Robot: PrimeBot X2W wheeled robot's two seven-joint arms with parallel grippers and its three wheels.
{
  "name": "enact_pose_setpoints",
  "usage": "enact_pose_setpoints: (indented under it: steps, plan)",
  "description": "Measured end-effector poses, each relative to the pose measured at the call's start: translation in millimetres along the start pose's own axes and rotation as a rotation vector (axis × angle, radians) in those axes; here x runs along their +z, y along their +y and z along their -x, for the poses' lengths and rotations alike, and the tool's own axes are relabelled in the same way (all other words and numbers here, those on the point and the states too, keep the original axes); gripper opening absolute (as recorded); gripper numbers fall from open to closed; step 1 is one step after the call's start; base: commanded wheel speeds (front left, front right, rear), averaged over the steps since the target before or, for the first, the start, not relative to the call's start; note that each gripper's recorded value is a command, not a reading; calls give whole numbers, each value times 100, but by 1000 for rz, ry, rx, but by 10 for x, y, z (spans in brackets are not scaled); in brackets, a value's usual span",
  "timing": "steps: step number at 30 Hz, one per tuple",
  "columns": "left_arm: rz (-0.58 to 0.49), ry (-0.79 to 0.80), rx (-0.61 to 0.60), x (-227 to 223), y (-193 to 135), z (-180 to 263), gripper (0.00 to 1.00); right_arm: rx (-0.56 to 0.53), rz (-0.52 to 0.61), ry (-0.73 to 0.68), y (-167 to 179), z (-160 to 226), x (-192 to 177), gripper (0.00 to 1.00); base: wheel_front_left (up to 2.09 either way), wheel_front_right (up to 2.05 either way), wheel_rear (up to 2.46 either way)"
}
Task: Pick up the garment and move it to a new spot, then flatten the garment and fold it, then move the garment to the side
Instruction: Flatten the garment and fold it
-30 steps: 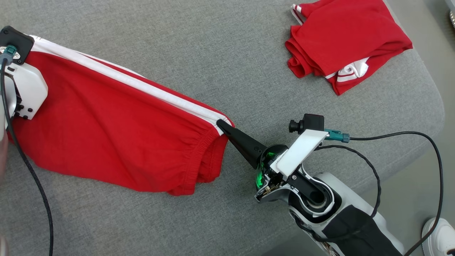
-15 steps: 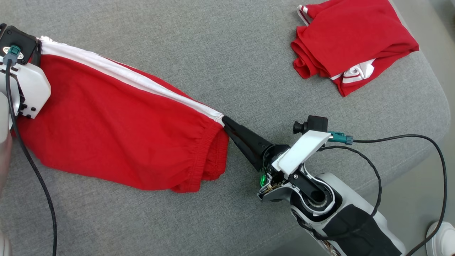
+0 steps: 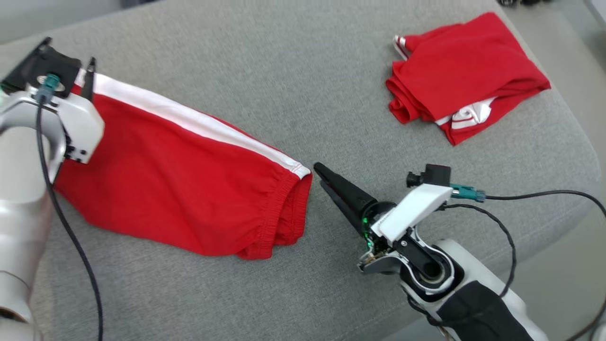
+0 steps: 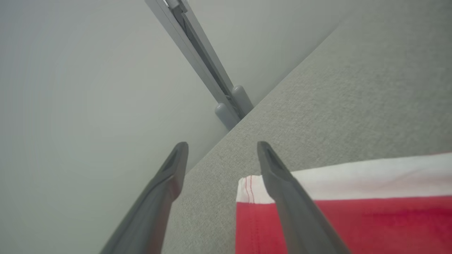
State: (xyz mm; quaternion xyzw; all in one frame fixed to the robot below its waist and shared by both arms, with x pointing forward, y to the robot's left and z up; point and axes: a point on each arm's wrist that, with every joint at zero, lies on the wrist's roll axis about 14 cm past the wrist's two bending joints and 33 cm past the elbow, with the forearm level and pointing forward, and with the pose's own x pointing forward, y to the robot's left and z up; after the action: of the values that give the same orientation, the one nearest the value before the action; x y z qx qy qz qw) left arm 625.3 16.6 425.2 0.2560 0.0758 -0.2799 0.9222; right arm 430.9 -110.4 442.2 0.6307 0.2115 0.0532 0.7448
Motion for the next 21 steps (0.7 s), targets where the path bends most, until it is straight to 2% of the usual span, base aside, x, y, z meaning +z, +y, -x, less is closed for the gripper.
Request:
enact_pose_setpoints:
  steps: [6,13,17,21]
  plan:
    - [44,-135,59,519,121,265,100,50,188,-129,210,220,280,100,0,0,0]
    - [122,-285,160,1003,317,803,100,146,531,-257,524,513,418,100,0,0,0]
    - [172,-362,251,1146,479,1229,100,220,707,-287,747,625,437,100,0,0,0]
    - [218,-391,339,1064,554,1681,100,320,846,-355,1095,722,478,100,0,0,0]
